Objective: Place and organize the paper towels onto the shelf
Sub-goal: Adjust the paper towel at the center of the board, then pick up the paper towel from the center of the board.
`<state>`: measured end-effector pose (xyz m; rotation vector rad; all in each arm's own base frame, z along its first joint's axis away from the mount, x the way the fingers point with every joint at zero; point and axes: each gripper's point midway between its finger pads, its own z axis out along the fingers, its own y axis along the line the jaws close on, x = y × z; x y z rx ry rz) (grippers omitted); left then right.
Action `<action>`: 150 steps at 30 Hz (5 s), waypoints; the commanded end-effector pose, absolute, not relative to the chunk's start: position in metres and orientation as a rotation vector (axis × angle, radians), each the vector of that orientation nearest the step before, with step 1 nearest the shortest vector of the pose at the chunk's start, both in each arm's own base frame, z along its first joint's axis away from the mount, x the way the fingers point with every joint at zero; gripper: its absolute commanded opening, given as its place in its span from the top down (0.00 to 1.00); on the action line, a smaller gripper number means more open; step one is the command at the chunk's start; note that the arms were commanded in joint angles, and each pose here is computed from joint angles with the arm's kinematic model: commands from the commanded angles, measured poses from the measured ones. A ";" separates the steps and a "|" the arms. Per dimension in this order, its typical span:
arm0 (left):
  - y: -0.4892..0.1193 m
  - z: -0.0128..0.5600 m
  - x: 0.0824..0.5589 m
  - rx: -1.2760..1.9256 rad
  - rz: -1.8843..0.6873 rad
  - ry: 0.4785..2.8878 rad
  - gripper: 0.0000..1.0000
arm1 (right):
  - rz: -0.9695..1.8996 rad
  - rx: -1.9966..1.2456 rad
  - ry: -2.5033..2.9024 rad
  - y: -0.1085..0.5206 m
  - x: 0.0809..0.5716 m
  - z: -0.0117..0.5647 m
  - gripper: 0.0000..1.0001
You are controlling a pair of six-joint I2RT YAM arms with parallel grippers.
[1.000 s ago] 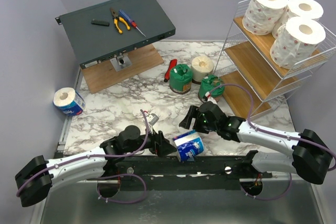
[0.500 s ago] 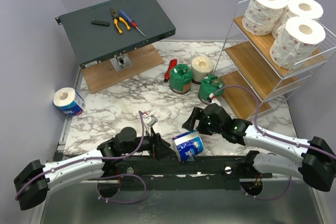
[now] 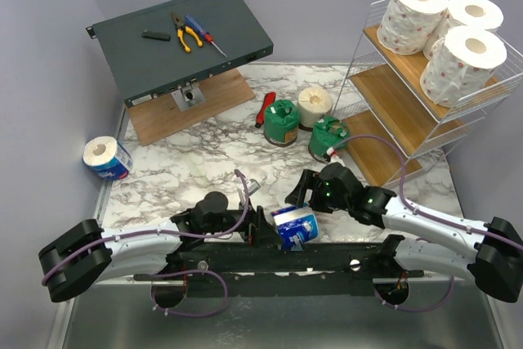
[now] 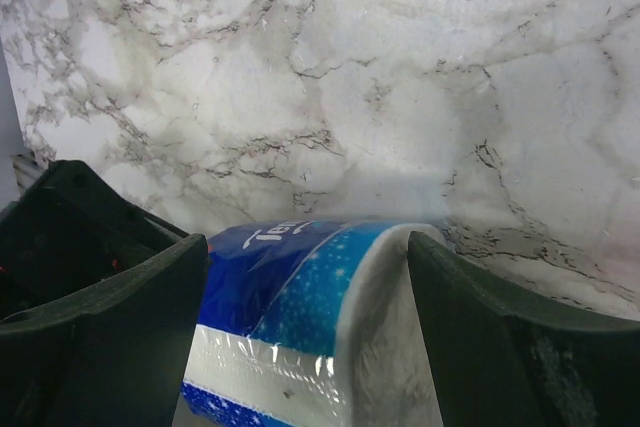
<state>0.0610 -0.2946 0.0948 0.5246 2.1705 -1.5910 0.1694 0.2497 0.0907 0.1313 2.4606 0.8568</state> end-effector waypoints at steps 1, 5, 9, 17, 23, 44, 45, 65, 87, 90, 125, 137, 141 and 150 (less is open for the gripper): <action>-0.307 0.134 0.072 0.587 -1.613 1.984 0.01 | 0.864 0.092 2.500 0.248 0.158 0.083 0.17; -0.313 0.133 0.076 0.599 -1.596 1.995 0.01 | 0.876 0.087 2.497 0.250 0.158 0.082 0.17; -0.321 0.128 0.075 0.619 -1.625 2.018 0.03 | 0.881 0.088 2.491 0.251 0.159 0.084 0.17; -0.337 0.131 0.092 0.638 -1.600 2.009 0.05 | 0.936 0.094 2.494 0.255 0.155 0.081 0.17; -0.348 0.130 0.106 0.617 -1.573 2.010 0.13 | 0.962 0.117 2.442 0.251 0.156 0.087 0.17; -0.334 0.149 0.131 0.594 -1.337 2.000 0.72 | 0.858 0.161 2.263 0.222 0.175 0.124 0.17; -0.331 0.155 0.133 0.601 -1.302 2.006 0.72 | 0.827 0.157 2.251 0.217 0.177 0.128 0.17; -0.278 0.168 0.212 0.769 -0.264 2.361 0.70 | 0.368 0.158 2.227 0.166 0.206 0.157 0.17; -0.311 0.150 0.218 0.889 -0.147 2.375 0.43 | 0.324 0.165 2.213 0.158 0.208 0.153 0.16; -0.306 0.166 0.218 0.849 -0.153 2.349 0.32 | 0.324 0.158 2.205 0.158 0.208 0.156 0.17; -0.124 0.178 0.195 -0.280 -0.547 1.953 0.11 | 0.361 -0.597 2.183 0.346 0.239 0.164 0.27; -0.118 0.167 0.192 -0.291 -0.544 1.946 0.11 | 0.325 -0.661 2.244 0.361 0.235 0.131 0.35; -0.119 0.163 0.191 -0.289 -0.544 1.955 0.11 | 0.285 -0.664 2.277 0.357 0.234 0.117 0.37; -0.122 0.160 0.192 -0.285 -0.548 1.965 0.11 | 0.239 -0.665 2.295 0.354 0.235 0.107 0.49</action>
